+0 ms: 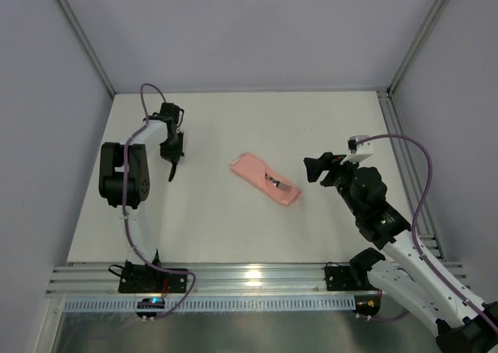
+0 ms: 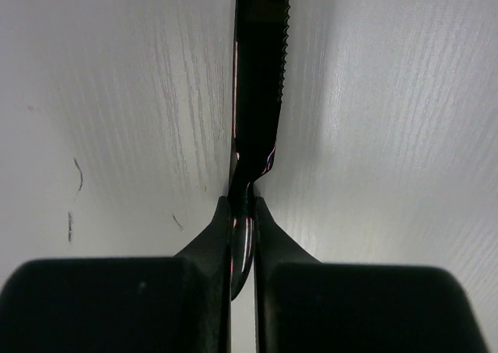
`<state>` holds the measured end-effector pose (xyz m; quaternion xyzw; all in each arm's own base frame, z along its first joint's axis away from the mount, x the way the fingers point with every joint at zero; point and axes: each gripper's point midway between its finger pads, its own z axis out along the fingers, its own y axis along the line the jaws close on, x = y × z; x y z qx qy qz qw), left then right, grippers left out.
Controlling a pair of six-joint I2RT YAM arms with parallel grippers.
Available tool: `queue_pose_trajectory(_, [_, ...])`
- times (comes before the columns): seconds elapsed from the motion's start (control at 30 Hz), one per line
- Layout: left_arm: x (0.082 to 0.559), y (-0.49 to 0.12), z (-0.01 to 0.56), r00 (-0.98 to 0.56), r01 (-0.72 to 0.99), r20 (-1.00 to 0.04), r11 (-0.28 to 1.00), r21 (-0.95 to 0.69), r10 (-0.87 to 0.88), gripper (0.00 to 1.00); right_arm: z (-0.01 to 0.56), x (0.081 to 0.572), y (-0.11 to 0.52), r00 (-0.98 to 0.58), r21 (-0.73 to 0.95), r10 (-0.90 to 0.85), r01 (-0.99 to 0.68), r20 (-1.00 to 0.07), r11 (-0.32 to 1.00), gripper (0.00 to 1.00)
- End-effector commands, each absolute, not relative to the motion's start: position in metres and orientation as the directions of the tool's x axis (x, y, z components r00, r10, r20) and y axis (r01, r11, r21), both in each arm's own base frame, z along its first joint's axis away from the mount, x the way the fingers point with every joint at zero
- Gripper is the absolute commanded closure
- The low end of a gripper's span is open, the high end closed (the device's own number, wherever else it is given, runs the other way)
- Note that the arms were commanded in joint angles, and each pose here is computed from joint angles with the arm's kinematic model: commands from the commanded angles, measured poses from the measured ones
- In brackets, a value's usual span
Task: Fold the napkin into a case and place the utensils inside
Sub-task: Pick up the knife from the corner of the board, then insert the knife into the folded napkin.
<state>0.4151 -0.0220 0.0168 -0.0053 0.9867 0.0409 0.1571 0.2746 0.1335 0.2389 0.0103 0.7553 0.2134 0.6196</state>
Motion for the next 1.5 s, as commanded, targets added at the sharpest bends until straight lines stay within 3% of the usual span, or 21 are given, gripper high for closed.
queue_pose_trajectory(0.0, [0.377, -0.02, -0.016, -0.984, 0.065, -0.161, 0.994, 0.083, 0.077, 1.0, 0.252, 0.271, 0.128, -0.19, 0.337, 0.295, -0.247, -0.936, 0.909, 0.23])
queue_pose_trajectory(0.17, [0.382, -0.035, 0.006, -0.934, 0.228, -0.261, 0.97, 0.085, 0.243, 1.0, 0.253, 0.268, 0.13, -0.203, 0.335, 0.288, -0.258, -0.936, 0.906, 0.23])
queue_pose_trajectory(0.4, [0.383, -0.066, 0.078, -0.817, 0.364, -0.485, 0.931, -0.014, 0.313, 1.0, 0.251, 0.266, 0.131, -0.214, 0.333, 0.281, -0.268, -0.936, 0.904, 0.23])
queue_pose_trajectory(0.63, [0.36, -0.092, 0.076, -0.751, 0.5, -0.527, 0.864, -0.06, 0.399, 1.0, 0.259, 0.266, 0.132, -0.199, 0.346, 0.299, -0.272, -0.933, 0.898, 0.23])
queue_pose_trajectory(0.77, [0.356, -0.124, 0.102, -0.631, 0.612, -0.6, 0.791, 0.004, 0.491, 1.0, 0.26, 0.266, 0.132, -0.201, 0.348, 0.301, -0.27, -0.932, 0.898, 0.23])
queue_pose_trajectory(0.9, [0.347, -0.182, 0.142, -0.439, 0.756, -0.66, 0.648, 0.094, 0.609, 1.0, 0.26, 0.267, 0.129, -0.197, 0.352, 0.308, -0.252, -0.931, 0.902, 0.24])
queue_pose_trajectory(0.97, [0.336, -0.224, 0.16, -0.294, 0.842, -0.674, 0.518, 0.154, 0.678, 1.0, 0.26, 0.268, 0.123, -0.189, 0.351, 0.313, -0.221, -0.931, 0.91, 0.24])
queue_pose_trajectory(1.13, [0.298, -0.306, 0.143, 0.011, 0.966, -0.579, 0.142, 0.218, 0.816, 1.0, 0.268, 0.268, 0.077, -0.191, 0.282, 0.28, 0.016, -0.941, 0.959, 0.31])
queue_pose_trajectory(1.27, [0.286, -0.358, 0.139, 0.248, 0.959, -0.536, -0.126, 0.254, 0.807, 1.0, 0.271, 0.263, 0.054, -0.228, 0.224, 0.25, 0.132, -0.941, 0.966, 0.31])
queue_pose_trajectory(1.37, [0.277, -0.383, 0.115, 0.354, 0.932, -0.48, -0.258, 0.256, 0.803, 1.0, 0.267, 0.258, 0.044, -0.24, 0.208, 0.246, 0.174, -0.939, 0.962, 0.31])
queue_pose_trajectory(1.47, [0.268, -0.408, 0.109, 0.456, 0.89, -0.489, -0.373, 0.262, 0.744, 1.0, 0.267, 0.252, 0.038, -0.222, 0.226, 0.266, 0.192, -0.938, 0.955, 0.31])
